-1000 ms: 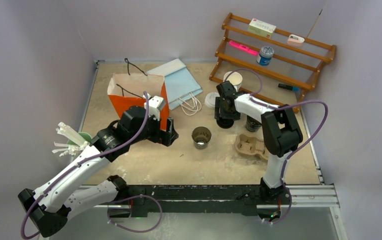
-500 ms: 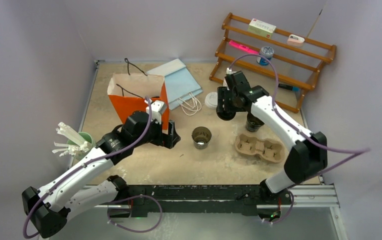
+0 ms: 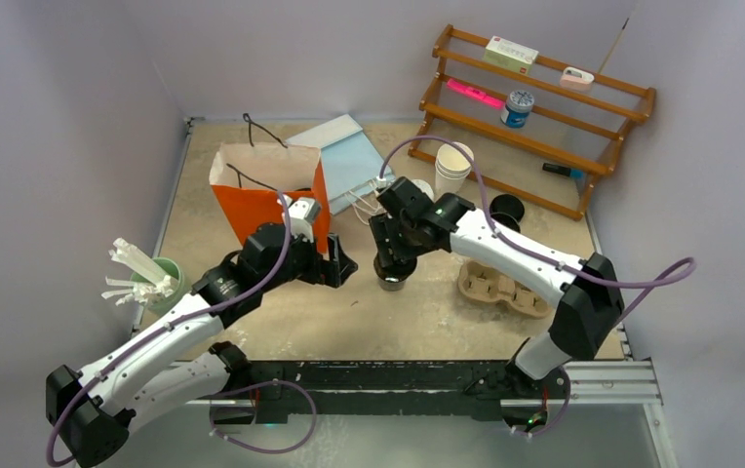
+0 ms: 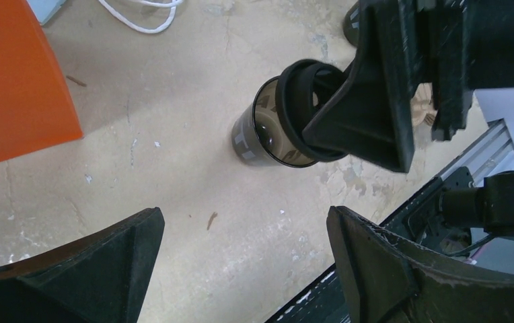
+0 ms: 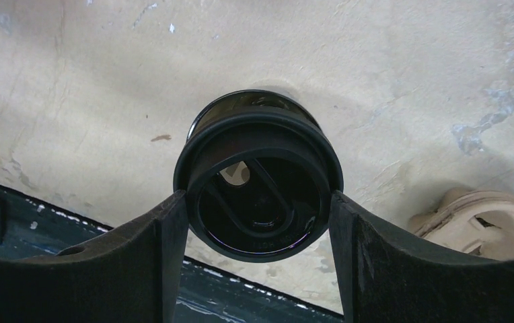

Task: Pack the takeout coffee
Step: Close the cup lid on the coffee cup.

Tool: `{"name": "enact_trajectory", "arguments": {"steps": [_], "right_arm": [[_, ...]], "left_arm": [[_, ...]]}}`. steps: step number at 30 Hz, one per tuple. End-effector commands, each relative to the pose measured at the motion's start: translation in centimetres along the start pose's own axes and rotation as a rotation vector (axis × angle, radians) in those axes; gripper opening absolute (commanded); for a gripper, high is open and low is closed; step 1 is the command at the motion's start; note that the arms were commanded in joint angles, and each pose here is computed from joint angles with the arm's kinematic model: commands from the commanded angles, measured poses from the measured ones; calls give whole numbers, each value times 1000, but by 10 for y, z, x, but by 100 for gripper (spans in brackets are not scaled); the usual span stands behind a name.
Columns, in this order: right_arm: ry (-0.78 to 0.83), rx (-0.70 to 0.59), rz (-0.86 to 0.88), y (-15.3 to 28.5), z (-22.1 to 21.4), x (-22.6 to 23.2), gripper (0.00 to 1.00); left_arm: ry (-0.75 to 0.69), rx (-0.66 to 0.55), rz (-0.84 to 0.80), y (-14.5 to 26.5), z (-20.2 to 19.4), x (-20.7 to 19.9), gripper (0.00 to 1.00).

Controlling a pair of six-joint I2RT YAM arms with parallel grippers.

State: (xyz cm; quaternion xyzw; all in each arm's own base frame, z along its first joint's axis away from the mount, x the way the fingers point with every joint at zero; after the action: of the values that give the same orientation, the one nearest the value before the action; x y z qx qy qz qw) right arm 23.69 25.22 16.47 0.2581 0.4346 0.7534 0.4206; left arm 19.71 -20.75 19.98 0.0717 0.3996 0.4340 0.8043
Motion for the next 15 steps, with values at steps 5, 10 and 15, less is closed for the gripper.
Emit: {"name": "enact_trajectory", "arguments": {"steps": [5,10,15], "right_arm": [[5,15,-51,-1,0,12,59],[10,29,-103,-7,-2,11,59],[5,21,-112,-11,1,12,59]], "left_arm": [[43,-53,-64,0,8,-11,97],[44,-42,-67,-1,6,-11,96],[34,-41,-66,0,6,-11,96]]}}
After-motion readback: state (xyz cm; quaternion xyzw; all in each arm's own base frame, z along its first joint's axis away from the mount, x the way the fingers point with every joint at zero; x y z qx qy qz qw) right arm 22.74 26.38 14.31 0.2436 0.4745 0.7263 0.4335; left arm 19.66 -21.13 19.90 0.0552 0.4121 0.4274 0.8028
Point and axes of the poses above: each gripper's point midway between its finger pads, its own y axis back along the fingers, its own x axis along the line the jaws close on, z = x × y, the point moved 2 cm from there along y, back along the fingers, and after that the axes turned 11 degrees about y, right-handed, at the moved point
